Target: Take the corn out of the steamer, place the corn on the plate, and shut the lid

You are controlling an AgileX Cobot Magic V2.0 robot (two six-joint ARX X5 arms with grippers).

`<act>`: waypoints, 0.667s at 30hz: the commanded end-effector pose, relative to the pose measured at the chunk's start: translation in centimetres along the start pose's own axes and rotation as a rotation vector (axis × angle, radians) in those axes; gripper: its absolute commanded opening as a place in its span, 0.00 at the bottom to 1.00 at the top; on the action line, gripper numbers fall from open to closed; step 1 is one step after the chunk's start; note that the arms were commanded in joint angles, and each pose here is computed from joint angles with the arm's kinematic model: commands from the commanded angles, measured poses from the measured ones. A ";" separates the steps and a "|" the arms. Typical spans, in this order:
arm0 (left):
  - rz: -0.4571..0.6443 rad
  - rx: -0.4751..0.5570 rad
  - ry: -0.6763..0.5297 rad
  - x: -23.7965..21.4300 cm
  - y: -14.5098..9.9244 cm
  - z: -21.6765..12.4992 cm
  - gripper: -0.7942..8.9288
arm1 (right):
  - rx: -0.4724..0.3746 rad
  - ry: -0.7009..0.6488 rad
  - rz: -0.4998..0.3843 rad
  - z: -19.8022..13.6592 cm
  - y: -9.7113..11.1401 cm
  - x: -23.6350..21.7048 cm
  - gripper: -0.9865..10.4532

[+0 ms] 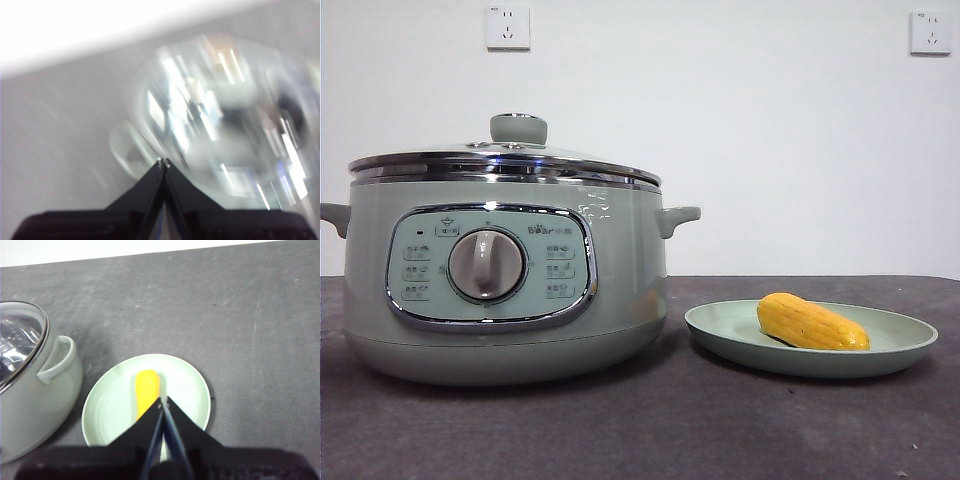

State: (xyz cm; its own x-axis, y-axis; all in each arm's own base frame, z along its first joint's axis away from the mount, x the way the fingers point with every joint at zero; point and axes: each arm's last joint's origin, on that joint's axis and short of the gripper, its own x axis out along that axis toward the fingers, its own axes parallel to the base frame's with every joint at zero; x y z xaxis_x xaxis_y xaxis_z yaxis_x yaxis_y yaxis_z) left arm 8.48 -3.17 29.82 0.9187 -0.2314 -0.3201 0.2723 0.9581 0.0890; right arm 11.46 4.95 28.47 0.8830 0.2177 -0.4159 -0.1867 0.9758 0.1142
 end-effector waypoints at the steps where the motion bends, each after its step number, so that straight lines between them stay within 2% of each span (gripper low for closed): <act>1: 0.094 -0.036 -0.159 -0.9 0.9 -0.1 0.08 | 0.012 -0.001 0.001 -0.1 0.0 0.1 0.09; 4: 0.187 -0.065 -0.273 -1.1 1.5 -1.3 0.08 | 0.012 -0.001 0.001 -0.1 0.0 0.1 0.09; 6: 0.244 -0.076 -0.296 -0.6 1.8 -2.7 0.08 | 0.012 -0.001 0.001 -0.1 0.0 0.1 0.09; 13: 0.285 -0.098 -0.233 2.7 2.3 -9.5 0.08 | 0.012 -0.001 0.001 -0.1 0.0 0.1 0.09; 20: 0.272 -0.152 -0.161 4.6 2.3 -13.6 0.08 | 0.012 -0.001 0.001 -0.1 0.0 0.1 0.09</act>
State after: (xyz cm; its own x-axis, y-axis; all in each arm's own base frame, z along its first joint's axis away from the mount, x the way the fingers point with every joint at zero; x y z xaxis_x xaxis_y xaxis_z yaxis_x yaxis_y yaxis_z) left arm 9.36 0.21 16.07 0.9879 0.0242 -0.1533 -0.0208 0.9995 0.0234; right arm 11.46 4.95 28.47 0.8830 0.2177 -0.4159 -0.1867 0.9758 0.1142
